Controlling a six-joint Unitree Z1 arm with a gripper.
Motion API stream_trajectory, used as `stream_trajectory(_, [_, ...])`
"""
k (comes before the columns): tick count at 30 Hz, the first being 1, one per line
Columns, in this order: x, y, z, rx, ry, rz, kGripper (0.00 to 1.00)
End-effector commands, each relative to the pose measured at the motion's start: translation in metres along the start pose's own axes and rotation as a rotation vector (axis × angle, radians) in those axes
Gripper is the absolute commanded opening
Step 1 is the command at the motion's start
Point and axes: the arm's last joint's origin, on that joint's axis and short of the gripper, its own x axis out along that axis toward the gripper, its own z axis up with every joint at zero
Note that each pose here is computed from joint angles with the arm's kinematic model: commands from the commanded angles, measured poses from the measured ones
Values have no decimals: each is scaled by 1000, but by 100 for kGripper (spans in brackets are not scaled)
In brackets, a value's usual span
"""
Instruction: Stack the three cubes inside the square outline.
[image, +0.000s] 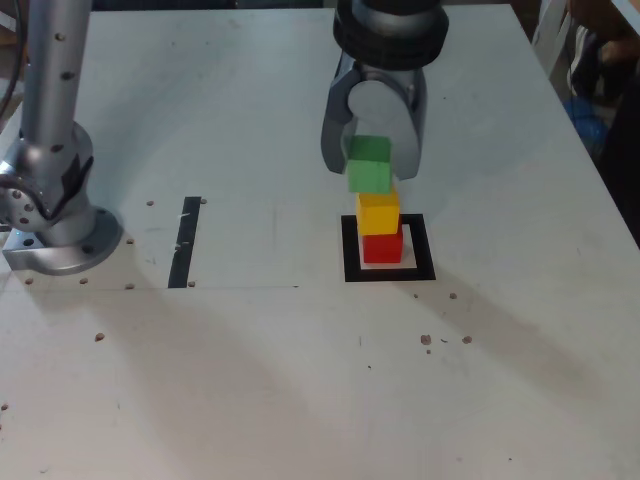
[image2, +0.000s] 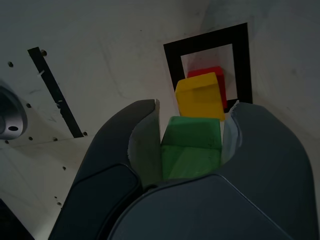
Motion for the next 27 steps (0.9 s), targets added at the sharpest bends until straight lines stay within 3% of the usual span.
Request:
stream_trajectory(1, [5, 0, 3, -4, 13, 0, 18])
stream_trajectory(8, [12, 1, 10, -10, 30, -4, 23])
stream_trajectory(17, [13, 2, 14, -13, 29, 18, 36])
stream_trajectory(27, [25, 5, 20, -15, 61, 6, 51])
